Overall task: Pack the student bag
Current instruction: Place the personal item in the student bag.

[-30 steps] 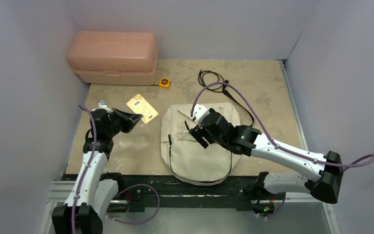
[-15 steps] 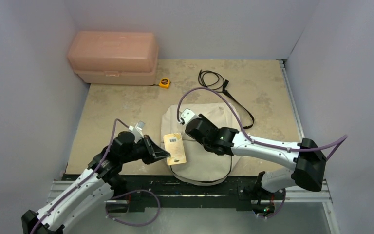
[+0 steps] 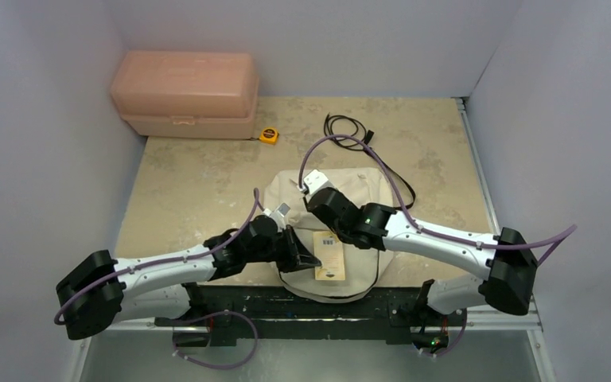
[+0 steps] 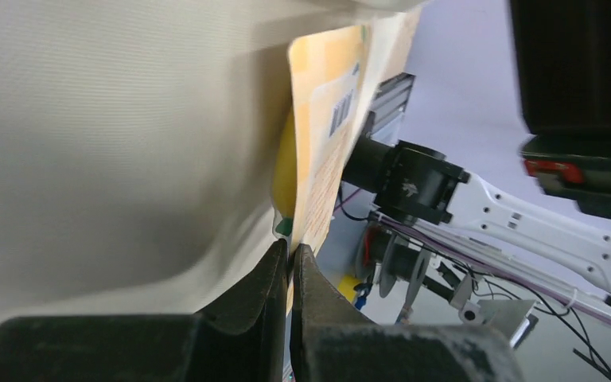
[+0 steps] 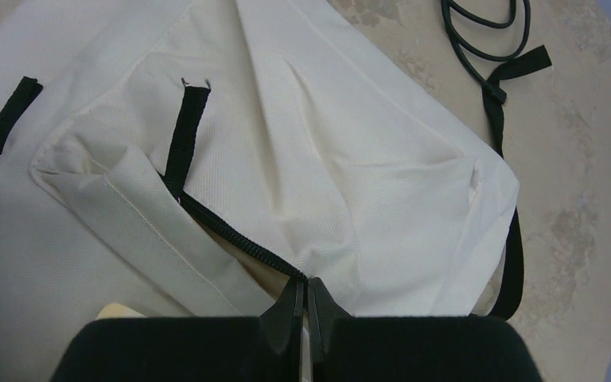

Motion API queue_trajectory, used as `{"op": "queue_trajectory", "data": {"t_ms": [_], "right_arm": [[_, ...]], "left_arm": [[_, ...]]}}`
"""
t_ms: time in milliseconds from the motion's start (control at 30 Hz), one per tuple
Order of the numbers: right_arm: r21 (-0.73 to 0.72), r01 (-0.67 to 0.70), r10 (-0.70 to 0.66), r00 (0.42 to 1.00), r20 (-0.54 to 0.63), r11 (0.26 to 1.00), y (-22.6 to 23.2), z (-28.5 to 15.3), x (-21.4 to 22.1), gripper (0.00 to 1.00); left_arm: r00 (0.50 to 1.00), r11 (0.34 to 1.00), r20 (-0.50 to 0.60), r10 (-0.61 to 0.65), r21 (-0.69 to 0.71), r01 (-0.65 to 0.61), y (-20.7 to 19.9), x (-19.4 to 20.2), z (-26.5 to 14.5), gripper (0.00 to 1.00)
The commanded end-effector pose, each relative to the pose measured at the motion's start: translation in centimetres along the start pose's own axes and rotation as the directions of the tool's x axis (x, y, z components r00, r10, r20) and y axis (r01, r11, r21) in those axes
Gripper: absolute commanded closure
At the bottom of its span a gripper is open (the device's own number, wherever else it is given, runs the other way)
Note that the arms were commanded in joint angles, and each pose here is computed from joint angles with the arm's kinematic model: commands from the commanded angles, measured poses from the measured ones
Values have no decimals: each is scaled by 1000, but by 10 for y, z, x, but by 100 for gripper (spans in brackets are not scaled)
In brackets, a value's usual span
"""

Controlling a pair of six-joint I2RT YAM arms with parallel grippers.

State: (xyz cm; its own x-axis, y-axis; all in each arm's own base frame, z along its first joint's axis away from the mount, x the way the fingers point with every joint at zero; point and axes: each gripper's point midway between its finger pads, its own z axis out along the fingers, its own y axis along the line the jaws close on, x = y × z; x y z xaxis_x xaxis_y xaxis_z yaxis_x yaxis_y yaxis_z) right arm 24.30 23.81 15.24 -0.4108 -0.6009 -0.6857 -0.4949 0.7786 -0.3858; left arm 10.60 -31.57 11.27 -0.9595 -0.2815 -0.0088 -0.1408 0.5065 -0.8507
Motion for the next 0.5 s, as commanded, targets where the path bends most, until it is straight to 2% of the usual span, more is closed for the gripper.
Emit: {"op": "queue_trajectory", "data": {"t_ms": [0, 333, 467], "right_arm": [[-84, -112, 116, 992, 49, 990, 1, -22, -21, 100], [-136, -227, 239, 968, 77, 964, -9, -34, -40, 100], [-141, -230, 242, 967, 74, 963, -9, -36, -44, 100]], "left_arm": [[996, 980, 54, 64, 187, -73, -74, -3, -9, 100], [970, 985, 225, -91, 163, 54, -67, -32, -25, 100], [960, 986, 247, -129, 135, 97, -66, -40, -21, 100]]}}
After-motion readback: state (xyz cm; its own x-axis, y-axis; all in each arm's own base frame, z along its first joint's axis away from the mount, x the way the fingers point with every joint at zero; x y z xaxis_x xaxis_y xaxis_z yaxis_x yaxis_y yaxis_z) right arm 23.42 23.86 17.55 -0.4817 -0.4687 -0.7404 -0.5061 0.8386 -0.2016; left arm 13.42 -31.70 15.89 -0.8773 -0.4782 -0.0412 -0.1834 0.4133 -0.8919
